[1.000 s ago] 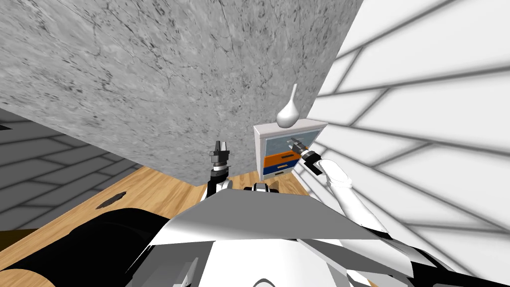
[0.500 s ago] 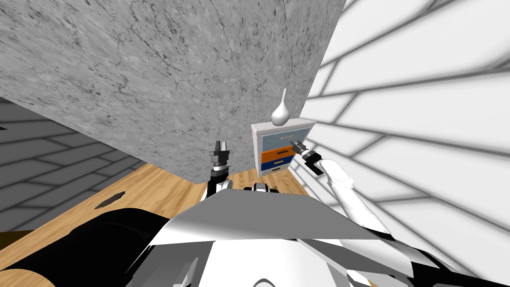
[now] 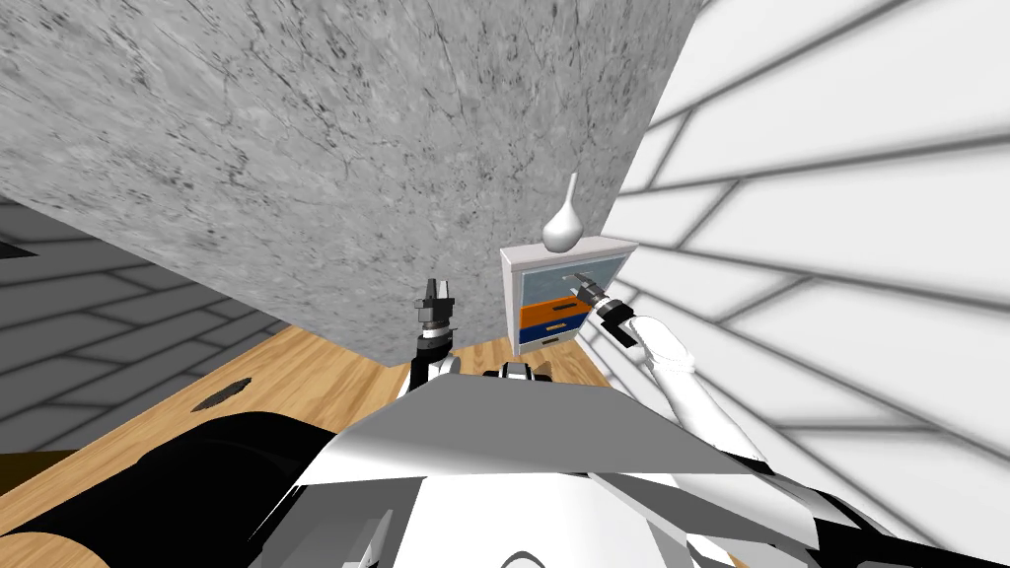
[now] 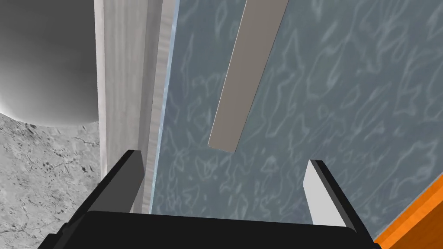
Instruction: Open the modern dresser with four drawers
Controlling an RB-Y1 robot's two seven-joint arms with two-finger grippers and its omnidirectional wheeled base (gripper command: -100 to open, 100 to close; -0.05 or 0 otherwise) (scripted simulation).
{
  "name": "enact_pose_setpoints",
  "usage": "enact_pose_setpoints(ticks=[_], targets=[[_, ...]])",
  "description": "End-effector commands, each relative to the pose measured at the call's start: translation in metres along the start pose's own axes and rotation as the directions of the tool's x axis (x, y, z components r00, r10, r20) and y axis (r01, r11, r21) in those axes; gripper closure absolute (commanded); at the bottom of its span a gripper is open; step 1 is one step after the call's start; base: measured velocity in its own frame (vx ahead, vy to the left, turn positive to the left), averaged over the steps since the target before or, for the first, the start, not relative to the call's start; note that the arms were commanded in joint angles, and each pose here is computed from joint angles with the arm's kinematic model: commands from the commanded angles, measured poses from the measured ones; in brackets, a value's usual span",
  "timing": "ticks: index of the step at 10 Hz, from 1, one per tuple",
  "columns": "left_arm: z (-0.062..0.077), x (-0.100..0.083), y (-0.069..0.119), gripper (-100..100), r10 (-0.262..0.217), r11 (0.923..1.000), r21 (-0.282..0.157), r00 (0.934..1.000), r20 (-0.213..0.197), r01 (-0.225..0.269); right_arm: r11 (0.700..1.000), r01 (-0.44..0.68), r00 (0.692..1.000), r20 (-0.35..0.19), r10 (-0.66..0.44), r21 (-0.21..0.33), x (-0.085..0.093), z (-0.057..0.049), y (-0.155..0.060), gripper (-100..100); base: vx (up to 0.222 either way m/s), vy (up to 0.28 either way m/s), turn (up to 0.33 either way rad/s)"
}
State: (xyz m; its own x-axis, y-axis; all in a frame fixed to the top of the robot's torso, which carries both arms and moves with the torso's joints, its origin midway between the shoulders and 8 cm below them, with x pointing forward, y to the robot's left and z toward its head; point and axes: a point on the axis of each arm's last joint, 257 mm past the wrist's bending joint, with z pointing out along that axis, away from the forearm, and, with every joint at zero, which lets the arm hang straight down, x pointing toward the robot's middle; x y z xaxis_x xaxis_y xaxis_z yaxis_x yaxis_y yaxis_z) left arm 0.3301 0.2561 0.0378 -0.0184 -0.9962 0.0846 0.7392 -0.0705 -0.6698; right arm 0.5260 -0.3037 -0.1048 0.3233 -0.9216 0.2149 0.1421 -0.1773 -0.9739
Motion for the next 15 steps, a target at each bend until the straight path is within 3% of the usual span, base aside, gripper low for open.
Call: enact_pose_setpoints(ticks=[1, 2, 3, 11, 12, 15], targets=[[0.0, 0.0, 0.0, 0, 0.0, 1.0, 0.0, 1.0, 0.0, 0.0, 1.0, 0.003, 1.0, -0.003, -0.003, -0.001, 0.01, 0.001, -0.006, -100, 0.116, 0.081, 0.018], [0.0, 0.0, 0.0, 0, 0.0, 1.0, 0.0, 1.0, 0.0, 0.0, 1.0, 0.004, 1.0, -0.002, -0.004, 0.0, 0.005, 0.001, -0.003, -100, 0.073, 0.051, 0.002], [0.0, 0.0, 0.0, 0, 0.0, 1.0, 0.0, 1.0, 0.0, 0.0, 1.0, 0.003, 1.0, -0.002, -0.003, 0.0, 0.006, 0.001, -0.003, 100, 0.013, 0.008, 0.001], [0.0, 0.0, 0.0, 0, 0.0, 1.0, 0.0, 1.0, 0.0, 0.0, 1.0, -0.005, 0.999, 0.038, 0.005, -0.003, -0.006, -0.003, -0.005, 100, -0.152, -0.048, -0.043], [0.0, 0.0, 0.0, 0, 0.0, 1.0, 0.0, 1.0, 0.0, 0.0, 1.0, -0.006, 0.999, 0.043, 0.006, 0.001, 0.003, -0.002, -0.015, -100, -0.071, 0.009, -0.042], [0.0, 0.0, 0.0, 0, 0.0, 1.0, 0.0, 1.0, 0.0, 0.0, 1.0, -0.005, 0.999, 0.051, 0.005, 0.002, 0.017, -0.002, -0.028, -100, 0.014, 0.066, -0.032]])
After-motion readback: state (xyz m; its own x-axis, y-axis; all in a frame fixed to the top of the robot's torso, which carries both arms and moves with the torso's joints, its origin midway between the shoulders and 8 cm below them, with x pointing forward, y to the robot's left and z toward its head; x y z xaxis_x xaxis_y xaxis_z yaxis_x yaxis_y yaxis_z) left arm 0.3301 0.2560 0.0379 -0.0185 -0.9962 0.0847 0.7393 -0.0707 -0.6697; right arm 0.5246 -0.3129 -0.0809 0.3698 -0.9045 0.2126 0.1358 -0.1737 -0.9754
